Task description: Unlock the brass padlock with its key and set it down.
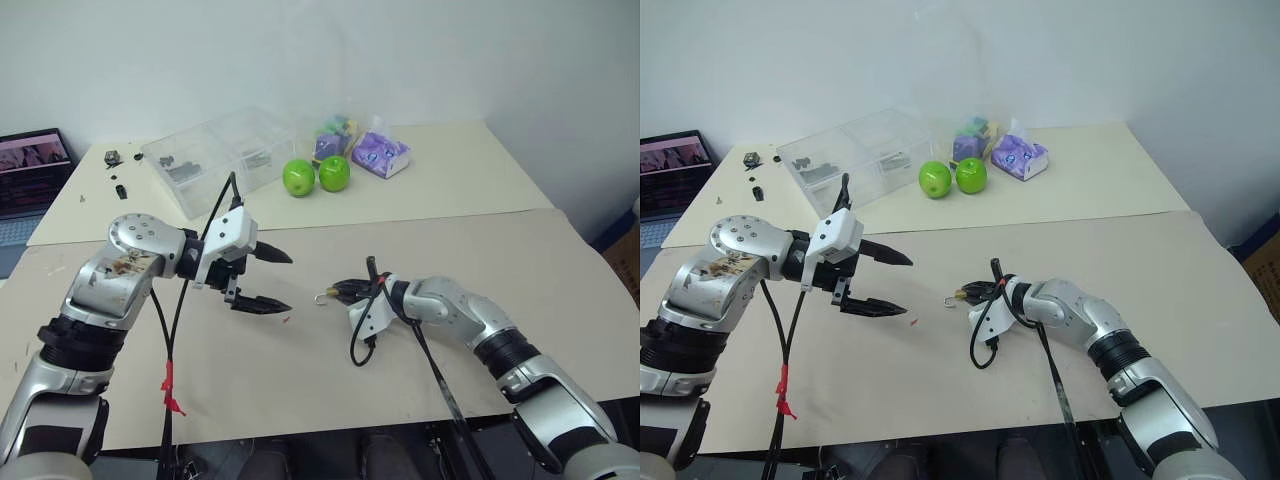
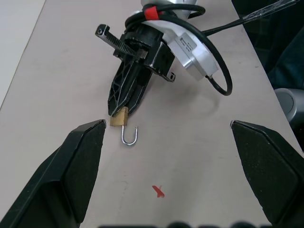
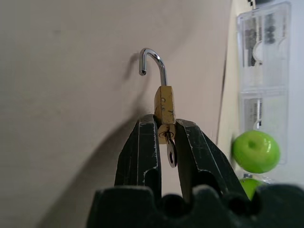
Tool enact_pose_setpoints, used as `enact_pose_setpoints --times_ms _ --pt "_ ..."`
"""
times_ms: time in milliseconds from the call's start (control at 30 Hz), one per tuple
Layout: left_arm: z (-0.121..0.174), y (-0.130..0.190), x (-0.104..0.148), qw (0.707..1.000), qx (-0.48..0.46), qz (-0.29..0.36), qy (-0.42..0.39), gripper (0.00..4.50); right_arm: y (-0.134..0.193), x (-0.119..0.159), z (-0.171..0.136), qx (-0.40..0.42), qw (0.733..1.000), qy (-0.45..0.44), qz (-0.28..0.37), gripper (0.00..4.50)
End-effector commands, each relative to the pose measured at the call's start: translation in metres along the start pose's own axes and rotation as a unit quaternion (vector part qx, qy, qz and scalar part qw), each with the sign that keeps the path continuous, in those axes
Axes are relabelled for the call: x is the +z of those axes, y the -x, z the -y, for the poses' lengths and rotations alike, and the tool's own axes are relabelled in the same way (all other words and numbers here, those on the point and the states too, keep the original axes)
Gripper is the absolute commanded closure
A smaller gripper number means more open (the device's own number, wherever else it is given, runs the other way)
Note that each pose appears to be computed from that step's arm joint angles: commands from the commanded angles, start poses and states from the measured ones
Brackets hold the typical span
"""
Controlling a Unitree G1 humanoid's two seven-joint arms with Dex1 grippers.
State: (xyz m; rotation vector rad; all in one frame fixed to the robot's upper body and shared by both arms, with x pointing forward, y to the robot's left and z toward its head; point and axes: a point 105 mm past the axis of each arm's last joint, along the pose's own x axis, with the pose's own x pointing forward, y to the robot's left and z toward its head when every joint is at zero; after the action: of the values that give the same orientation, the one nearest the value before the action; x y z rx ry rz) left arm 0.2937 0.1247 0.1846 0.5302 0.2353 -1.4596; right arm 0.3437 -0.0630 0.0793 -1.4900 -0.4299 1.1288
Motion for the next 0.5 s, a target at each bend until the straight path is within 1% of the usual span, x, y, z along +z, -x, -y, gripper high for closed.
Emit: enact_pose_setpoints --times_ms 33,167,200,233,267,300,333,500 --pt "-0.001 0.001 0.012 1.0 -0.006 0.01 -0.024 0.0 0.006 -0.001 0.009 -0.017 1.0 0.005 0.004 2.95" --pt "-0.003 -0.002 0.013 1.0 -0.008 0.012 -0.026 0.0 0.023 -0.009 0.009 -0.014 1.0 0.005 -0.005 1.52" --pt "-0.003 -0.002 0.013 1.0 -0.009 0.013 -0.026 0.0 0.029 -0.011 0.008 -0.012 1.0 0.004 -0.007 1.4" --pt "-0.003 -0.002 0.013 1.0 -0.01 0.013 -0.026 0.0 0.033 -0.012 0.007 -0.01 1.0 0.003 -0.008 0.9" --pt "-0.004 -0.002 0.013 1.0 -0.01 0.014 -0.025 0.0 0.041 -0.014 0.005 -0.006 1.0 0.0 -0.01 0.82" --pt "-0.004 -0.002 0.012 1.0 -0.01 0.014 -0.025 0.0 0.049 -0.015 0.003 0.001 1.0 -0.002 -0.012 0.27" --pt "-0.004 -0.002 0.012 1.0 -0.01 0.015 -0.024 0.0 0.054 -0.016 0.001 0.005 1.0 -0.004 -0.013 0.03" --pt "-0.006 -0.003 0.01 1.0 -0.007 0.021 -0.018 0.0 0.09 -0.025 -0.011 0.04 0.999 -0.026 -0.027 0.03"
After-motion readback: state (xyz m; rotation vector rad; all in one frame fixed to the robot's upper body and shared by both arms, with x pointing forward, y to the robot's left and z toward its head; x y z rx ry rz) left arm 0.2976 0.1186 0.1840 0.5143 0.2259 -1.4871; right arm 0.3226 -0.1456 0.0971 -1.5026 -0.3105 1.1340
